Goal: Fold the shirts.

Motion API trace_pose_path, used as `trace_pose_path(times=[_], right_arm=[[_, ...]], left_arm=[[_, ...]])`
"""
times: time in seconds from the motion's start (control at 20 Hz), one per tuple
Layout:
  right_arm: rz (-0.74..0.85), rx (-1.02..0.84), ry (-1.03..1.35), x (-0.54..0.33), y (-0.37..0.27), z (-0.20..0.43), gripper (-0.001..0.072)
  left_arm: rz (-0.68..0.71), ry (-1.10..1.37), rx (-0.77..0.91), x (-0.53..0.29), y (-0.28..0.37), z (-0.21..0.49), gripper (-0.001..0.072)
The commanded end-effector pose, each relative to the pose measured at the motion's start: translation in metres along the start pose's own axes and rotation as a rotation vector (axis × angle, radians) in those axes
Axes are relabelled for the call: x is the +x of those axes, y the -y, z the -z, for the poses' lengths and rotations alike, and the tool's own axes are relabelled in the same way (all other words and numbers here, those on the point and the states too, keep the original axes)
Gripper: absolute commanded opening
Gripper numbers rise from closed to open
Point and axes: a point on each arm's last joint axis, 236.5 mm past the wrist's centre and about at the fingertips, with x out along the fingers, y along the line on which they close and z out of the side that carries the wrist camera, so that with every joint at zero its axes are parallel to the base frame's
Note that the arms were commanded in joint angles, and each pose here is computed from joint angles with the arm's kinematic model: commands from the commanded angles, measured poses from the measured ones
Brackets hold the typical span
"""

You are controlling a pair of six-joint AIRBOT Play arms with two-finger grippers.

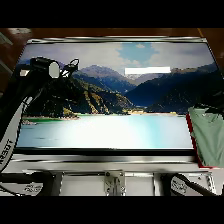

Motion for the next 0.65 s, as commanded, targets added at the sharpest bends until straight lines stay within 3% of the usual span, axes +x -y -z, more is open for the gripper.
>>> trace_pose_path(times=[0.0, 0.6], right_arm=[[-0.016, -0.030, -0.025, 0.0031, -0.0150, 0.0030, 0.0587], [-0.015, -0.030, -0.025, 0.0031, -0.0146, 0.0029, 0.0588]], left_arm=[[0.032, 0.032, -0.001, 0.0018, 0.0092, -0.0084, 0.0720], [0.033, 0.061, -0.001, 0.0014, 0.0094, -0.0154, 0.0720]])
